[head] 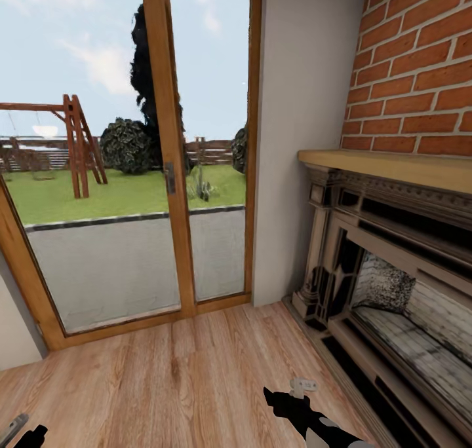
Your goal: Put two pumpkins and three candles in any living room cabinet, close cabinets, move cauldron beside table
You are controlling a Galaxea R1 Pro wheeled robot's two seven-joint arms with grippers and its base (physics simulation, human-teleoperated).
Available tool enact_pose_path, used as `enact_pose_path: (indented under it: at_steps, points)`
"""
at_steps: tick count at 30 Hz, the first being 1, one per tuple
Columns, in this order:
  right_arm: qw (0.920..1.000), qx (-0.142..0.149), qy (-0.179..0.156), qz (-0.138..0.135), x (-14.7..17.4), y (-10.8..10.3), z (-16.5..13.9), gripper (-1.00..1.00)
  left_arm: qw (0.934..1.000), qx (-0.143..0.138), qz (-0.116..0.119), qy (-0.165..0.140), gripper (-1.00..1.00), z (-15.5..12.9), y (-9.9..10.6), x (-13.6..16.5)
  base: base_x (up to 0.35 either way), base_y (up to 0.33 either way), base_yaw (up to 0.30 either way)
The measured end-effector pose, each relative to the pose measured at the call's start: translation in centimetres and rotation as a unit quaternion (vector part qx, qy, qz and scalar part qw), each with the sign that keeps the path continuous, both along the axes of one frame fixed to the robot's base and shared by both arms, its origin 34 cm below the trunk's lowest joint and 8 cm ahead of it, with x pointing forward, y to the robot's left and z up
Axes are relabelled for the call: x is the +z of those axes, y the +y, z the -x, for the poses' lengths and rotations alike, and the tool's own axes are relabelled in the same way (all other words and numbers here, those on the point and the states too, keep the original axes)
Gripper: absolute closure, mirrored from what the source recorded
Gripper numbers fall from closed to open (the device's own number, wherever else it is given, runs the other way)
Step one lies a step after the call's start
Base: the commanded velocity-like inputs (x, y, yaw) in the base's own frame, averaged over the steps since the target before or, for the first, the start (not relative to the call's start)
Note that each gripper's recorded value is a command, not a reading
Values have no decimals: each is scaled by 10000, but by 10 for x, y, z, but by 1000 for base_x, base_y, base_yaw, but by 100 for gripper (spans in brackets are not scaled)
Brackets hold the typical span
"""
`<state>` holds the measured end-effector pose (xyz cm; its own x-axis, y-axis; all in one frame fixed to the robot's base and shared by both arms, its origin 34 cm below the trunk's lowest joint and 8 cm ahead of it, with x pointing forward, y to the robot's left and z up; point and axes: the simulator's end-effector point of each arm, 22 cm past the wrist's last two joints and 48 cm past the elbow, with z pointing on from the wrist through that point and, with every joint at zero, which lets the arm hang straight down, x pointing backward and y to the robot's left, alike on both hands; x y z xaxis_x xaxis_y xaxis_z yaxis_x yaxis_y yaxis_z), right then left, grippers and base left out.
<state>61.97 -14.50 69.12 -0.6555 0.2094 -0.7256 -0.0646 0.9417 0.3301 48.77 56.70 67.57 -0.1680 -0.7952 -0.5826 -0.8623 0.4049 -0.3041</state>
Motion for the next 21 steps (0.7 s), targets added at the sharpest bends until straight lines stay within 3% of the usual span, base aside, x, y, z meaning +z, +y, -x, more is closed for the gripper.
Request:
enact_pose_path:
  at_steps: [21]
  points:
    - [9999, 148, -60, 62, -29, 5, -2, -100, 10000, -11, 6, -2, -100, -2, 0, -31, 0, 0, 0]
